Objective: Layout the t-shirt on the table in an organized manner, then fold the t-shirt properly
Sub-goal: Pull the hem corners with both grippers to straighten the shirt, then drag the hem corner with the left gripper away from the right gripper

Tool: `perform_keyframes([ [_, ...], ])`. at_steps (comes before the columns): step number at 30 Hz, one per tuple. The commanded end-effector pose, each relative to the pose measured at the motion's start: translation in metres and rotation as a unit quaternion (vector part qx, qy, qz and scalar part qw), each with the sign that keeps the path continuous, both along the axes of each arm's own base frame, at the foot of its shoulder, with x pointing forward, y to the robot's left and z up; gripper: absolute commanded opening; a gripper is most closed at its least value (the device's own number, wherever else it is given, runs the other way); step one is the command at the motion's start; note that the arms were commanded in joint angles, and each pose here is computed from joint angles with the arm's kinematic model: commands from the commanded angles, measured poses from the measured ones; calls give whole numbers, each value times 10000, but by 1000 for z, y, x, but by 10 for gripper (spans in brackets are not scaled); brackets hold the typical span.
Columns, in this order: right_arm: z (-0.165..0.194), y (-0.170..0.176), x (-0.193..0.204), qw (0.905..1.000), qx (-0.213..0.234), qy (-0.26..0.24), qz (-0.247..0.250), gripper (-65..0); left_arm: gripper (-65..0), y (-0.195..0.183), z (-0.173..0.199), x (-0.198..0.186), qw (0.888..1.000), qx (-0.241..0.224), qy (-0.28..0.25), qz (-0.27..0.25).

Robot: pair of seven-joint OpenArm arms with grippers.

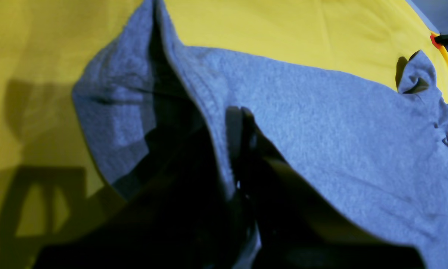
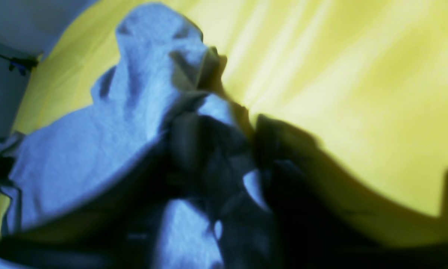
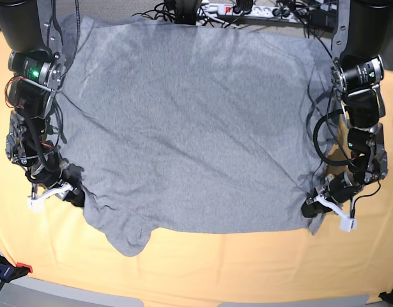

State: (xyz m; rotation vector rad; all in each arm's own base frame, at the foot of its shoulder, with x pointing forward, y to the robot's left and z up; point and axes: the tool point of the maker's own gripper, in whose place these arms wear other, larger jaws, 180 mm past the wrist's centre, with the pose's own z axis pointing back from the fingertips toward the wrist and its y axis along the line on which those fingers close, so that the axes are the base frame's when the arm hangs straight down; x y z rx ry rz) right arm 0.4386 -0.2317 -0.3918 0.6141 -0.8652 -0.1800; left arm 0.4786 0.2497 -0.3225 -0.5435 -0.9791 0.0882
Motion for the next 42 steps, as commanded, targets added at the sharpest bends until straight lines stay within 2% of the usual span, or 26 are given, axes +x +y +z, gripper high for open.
perform_keyframes([
  [1,11,-5,7,9999,-103,-65,37,-630,-650,8,29,13,9991,-33,-405,82],
  [2,14,-6,9,9998,-131,-117,42,-650,-650,8,29,13,9991,-31,-404,82],
  [7,51,-15,25,9971,-435,-624,72,-650,-650,8,29,13,9992,-28,-399,82],
  [11,79,-21,34,9908,-907,-995,163,-650,-650,8,29,13,9991,-31,-405,80],
  [15,92,-26,37,9838,-1374,-1126,249,-650,-650,8,29,13,9991,-31,-404,82],
  [21,76,-69,39,9743,-2080,-545,-673,-650,-650,8,29,13,9991,-30,-405,82],
  [26,67,-98,34,9617,-2362,-122,-1386,-650,-650,8,29,13,9991,-30,-406,83],
  [29,68,-97,35,9626,-2341,-142,-1355,-650,-650,8,29,13,9991,-32,-407,84],
  [33,73,-80,38,9706,-2175,-384,-954,-650,-650,9,30,13,9991,-27,-411,87],
  [36,73,-79,38,9710,-2173,-399,-917,-646,-650,15,34,14,9989,12,-446,125],
  [38,70,-90,36,9665,-2240,-233,-1230,-646,-650,22,40,15,9985,22,-518,187],
  [42,63,-121,28,9474,-2420,208,-2085,-646,-650,35,44,14,9980,91,-564,287],
])
